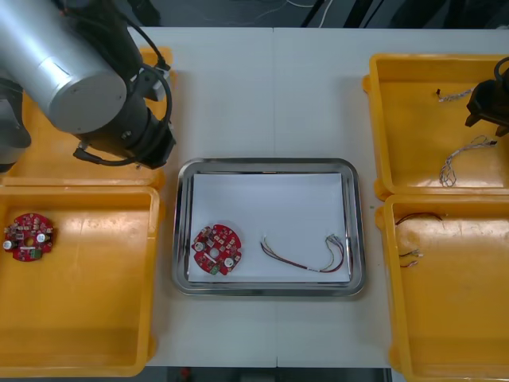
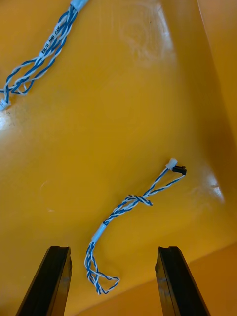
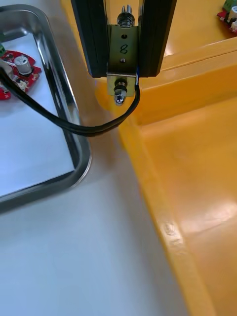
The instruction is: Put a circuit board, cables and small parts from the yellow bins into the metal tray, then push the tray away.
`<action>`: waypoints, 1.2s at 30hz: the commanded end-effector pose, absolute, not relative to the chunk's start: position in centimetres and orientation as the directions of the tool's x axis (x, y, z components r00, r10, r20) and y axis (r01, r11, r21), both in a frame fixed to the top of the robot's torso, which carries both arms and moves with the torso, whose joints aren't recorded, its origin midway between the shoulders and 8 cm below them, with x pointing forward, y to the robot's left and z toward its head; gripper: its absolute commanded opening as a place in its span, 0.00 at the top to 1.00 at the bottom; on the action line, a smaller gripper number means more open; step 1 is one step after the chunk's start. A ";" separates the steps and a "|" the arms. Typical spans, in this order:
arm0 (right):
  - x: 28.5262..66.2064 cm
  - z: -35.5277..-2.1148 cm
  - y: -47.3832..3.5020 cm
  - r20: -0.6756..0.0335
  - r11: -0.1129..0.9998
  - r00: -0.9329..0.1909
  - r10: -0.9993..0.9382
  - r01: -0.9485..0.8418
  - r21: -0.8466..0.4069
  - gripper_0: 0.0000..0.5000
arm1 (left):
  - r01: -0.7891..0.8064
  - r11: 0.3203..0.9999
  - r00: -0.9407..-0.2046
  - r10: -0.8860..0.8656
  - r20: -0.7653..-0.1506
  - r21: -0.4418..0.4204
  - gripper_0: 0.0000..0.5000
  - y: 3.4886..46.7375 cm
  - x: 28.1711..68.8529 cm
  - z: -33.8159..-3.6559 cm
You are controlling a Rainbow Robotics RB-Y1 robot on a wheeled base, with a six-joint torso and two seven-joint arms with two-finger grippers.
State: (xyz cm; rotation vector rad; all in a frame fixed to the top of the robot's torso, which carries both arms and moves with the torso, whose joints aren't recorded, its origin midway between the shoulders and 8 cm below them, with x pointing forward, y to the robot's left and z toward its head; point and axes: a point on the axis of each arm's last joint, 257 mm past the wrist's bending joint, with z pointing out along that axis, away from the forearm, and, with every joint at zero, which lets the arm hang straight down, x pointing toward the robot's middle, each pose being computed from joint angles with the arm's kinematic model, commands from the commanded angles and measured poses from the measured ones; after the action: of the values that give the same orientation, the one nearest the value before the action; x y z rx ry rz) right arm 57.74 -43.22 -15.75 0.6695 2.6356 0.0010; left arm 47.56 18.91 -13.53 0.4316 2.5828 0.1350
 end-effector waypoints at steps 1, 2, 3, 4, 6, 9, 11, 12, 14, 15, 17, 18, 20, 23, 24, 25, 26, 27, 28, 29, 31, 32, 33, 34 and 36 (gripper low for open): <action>58.8 -10.9 -44.0 -0.450 0.828 -0.703 0.551 0.530 0.184 0.00 | 0.268 0.952 -0.819 0.306 -0.485 0.147 1.00 14.8 46.3 -14.2; 58.8 -10.9 -43.8 -0.450 0.825 -0.700 0.554 0.533 0.187 0.00 | 0.265 0.954 -0.822 0.301 -0.484 0.142 1.00 14.5 46.2 -14.4; 58.8 -11.2 -43.7 -0.453 0.816 -0.689 0.566 0.545 0.192 0.00 | 0.259 0.957 -0.825 0.290 -0.485 0.132 1.00 13.9 46.0 -14.5; 58.8 -11.4 -43.7 -0.457 0.810 -0.680 0.574 0.553 0.194 0.00 | 0.254 0.960 -0.829 0.279 -0.484 0.119 1.00 13.3 45.8 -14.8; 58.7 -11.9 -43.5 -0.459 0.798 -0.664 0.590 0.568 0.202 0.00 | 0.244 0.964 -0.834 0.263 -0.484 0.105 1.00 12.4 45.6 -15.3; 58.4 -13.1 -43.1 -0.446 0.770 -0.639 0.626 0.598 0.224 0.00 | 0.225 0.971 -0.845 0.237 -0.480 0.084 1.00 11.2 45.3 -16.0; 58.1 -14.0 -42.8 -0.424 0.739 -0.616 0.664 0.629 0.243 0.00 | 0.212 0.975 -0.851 0.215 -0.479 0.061 1.00 10.4 45.3 -16.9; 58.1 -14.1 -42.7 -0.417 0.730 -0.610 0.674 0.636 0.250 0.00 | 0.211 0.976 -0.852 0.211 -0.480 0.056 1.00 10.2 45.4 -17.1; 58.1 -14.9 -42.0 -0.391 0.696 -0.585 0.711 0.665 0.272 0.00 | 0.201 0.979 -0.853 0.196 -0.484 0.042 1.00 9.5 45.7 -18.0; 58.1 -15.0 -41.9 -0.387 0.687 -0.576 0.720 0.672 0.277 0.00 | 0.200 0.979 -0.852 0.195 -0.486 0.043 1.00 9.4 45.8 -18.1; 58.1 -15.6 -41.2 -0.359 0.645 -0.543 0.759 0.702 0.302 0.00 | 0.193 0.980 -0.851 0.189 -0.490 0.042 1.00 9.1 46.4 -19.0; 58.1 -16.1 -40.9 -0.344 0.624 -0.527 0.777 0.716 0.313 0.00 | 0.189 0.981 -0.850 0.187 -0.493 0.046 1.00 9.0 46.7 -19.4; 58.0 -16.7 -40.3 -0.323 0.599 -0.510 0.797 0.731 0.326 0.00 | 0.182 0.982 -0.850 0.181 -0.495 0.047 1.00 9.0 47.0 -20.1; 58.0 -17.6 -39.9 -0.307 0.577 -0.492 0.815 0.744 0.337 0.00 | 0.170 0.984 -0.852 0.169 -0.495 0.045 1.00 8.9 47.6 -21.0; 58.0 -18.1 -39.9 -0.302 0.574 -0.491 0.817 0.745 0.340 0.00 | 0.165 0.986 -0.854 0.162 -0.495 0.037 1.00 8.8 47.8 -21.2; 58.0 -18.2 -40.0 -0.304 0.574 -0.491 0.817 0.745 0.340 0.00 | 0.162 0.986 -0.855 0.157 -0.494 0.034 1.00 8.8 47.9 -21.4; 57.9 -18.6 -40.1 -0.305 0.573 -0.488 0.818 0.745 0.342 0.00 | 0.159 0.987 -0.857 0.152 -0.493 0.028 1.00 8.7 48.1 -21.8; 58.0 -18.9 -40.4 -0.311 0.574 -0.487 0.816 0.743 0.343 0.00 | 0.152 0.988 -0.858 0.144 -0.492 0.024 1.00 8.7 48.3 -22.1; 58.0 -19.2 -40.5 -0.313 0.574 -0.486 0.816 0.742 0.345 0.00 | 0.150 0.988 -0.858 0.142 -0.493 0.023 1.00 8.7 48.4 -22.2; 58.0 -19.6 -40.7 -0.316 0.573 -0.483 0.817 0.741 0.349 0.00 | 0.146 0.989 -0.858 0.137 -0.495 0.021 1.00 8.7 48.6 -22.5; 58.0 -20.1 -41.0 -0.320 0.573 -0.480 0.817 0.739 0.355 0.00 | 0.141 0.990 -0.857 0.129 -0.499 0.015 1.00 8.5 48.9 -22.9; 57.9 -20.5 -41.1 -0.323 0.574 -0.479 0.816 0.739 0.354 0.00 | 0.140 0.990 -0.856 0.127 -0.501 0.011 1.00 8.4 49.0 -23.0; 57.9 -20.7 -41.1 -0.325 0.576 -0.481 0.814 0.738 0.351 0.00 | 0.139 0.990 -0.856 0.125 -0.501 0.009 1.00 8.4 49.0 -23.1; 57.9 -20.7 -41.2 -0.326 0.576 -0.480 0.814 0.739 0.350 0.00 | 0.137 0.990 -0.857 0.123 -0.501 0.007 1.00 8.4 49.0 -23.2; 57.8 -20.8 -41.2 -0.322 0.570 -0.476 0.818 0.743 0.351 0.00 | 0.132 0.991 -0.859 0.113 -0.500 -0.003 0.99 8.1 48.9 -23.2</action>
State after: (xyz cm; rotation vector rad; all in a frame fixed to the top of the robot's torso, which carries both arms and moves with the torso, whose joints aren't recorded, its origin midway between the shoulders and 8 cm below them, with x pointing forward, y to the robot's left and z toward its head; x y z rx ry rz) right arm 57.38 -41.24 -21.52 1.2383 2.3904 0.1838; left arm 48.32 10.71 -24.96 0.1467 2.6605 -0.0069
